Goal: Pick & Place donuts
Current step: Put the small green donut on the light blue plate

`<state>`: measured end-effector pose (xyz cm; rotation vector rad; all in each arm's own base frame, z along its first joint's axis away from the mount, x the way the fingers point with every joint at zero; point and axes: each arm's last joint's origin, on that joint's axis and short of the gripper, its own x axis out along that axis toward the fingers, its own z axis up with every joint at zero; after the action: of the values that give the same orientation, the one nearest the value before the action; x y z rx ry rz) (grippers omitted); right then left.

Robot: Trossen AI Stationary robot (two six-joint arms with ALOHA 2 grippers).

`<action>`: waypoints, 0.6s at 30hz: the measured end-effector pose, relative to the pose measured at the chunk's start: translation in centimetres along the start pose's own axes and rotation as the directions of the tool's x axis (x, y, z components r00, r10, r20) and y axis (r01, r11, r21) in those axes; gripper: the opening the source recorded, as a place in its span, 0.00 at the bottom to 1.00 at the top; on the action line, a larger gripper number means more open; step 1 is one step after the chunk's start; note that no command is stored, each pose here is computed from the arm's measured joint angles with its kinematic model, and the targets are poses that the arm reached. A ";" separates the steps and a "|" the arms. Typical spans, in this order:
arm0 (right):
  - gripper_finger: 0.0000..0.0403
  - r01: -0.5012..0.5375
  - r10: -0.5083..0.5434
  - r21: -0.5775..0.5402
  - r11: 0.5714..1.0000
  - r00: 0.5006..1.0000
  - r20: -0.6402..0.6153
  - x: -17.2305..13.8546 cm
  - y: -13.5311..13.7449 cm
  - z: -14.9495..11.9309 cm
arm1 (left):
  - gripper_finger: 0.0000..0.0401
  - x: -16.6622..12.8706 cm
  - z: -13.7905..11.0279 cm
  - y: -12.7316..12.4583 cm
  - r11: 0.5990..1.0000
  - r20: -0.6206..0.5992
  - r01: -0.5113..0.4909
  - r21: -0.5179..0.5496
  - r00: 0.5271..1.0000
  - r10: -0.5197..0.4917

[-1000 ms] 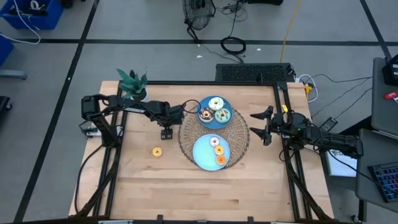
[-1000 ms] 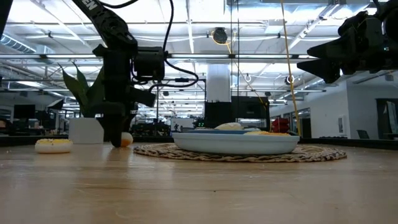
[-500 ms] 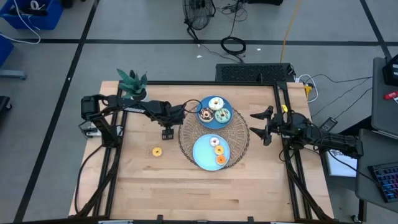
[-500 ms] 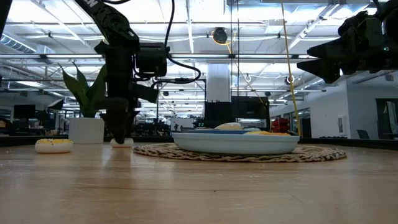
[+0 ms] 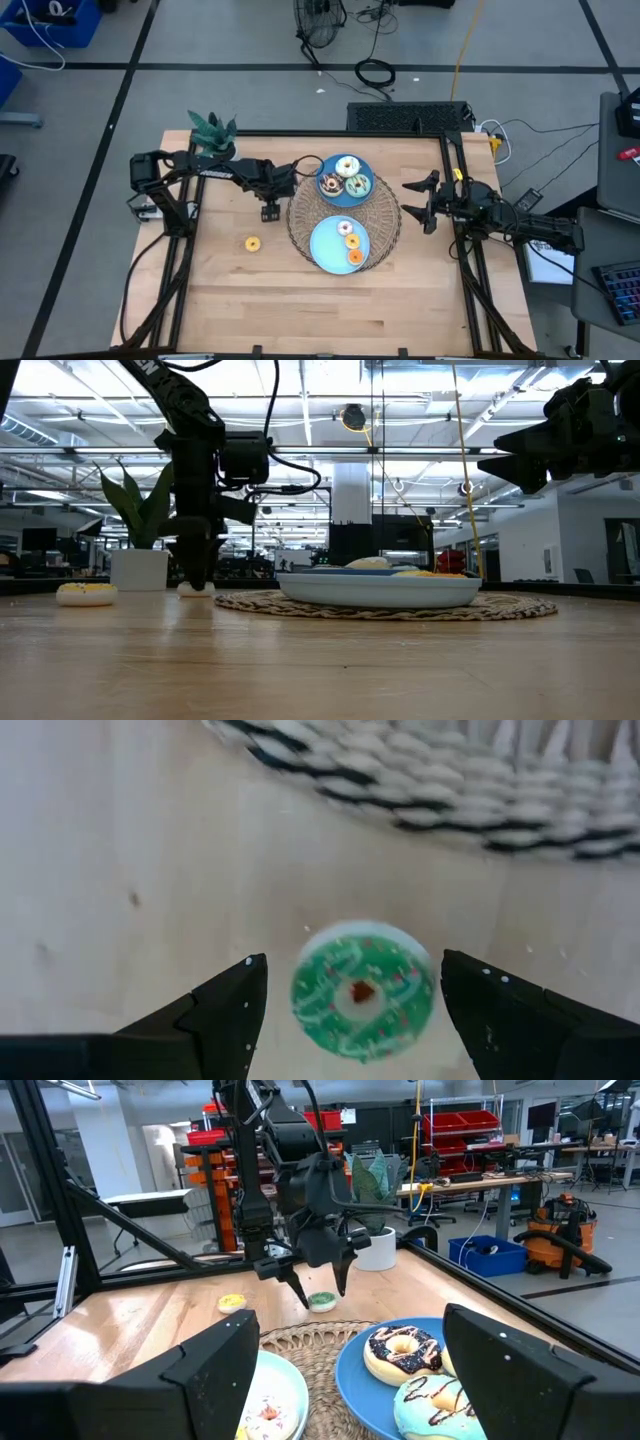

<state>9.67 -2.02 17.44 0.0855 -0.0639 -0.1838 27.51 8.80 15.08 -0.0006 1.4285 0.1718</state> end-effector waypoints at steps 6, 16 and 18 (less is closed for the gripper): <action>0.75 0.000 0.000 0.000 1.000 1.000 0.000 0.0 0.0 0.0 | 0.73 0.0 -0.4 0.0 0.999 -0.033 0.033 -0.018 0.999 -0.034; 0.75 0.000 0.000 0.000 1.000 1.000 0.000 0.0 0.0 0.0 | 0.73 0.4 -0.8 -0.1 0.999 -0.039 0.030 -0.020 0.999 -0.031; 0.75 0.000 0.000 0.000 1.000 1.000 0.000 0.0 0.0 0.0 | 0.73 0.8 -1.1 -0.1 0.999 -0.041 0.031 -0.022 0.999 -0.032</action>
<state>9.67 -2.02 17.44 0.0855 -0.0639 -0.1838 26.58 8.64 14.16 -0.0443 1.4670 0.1616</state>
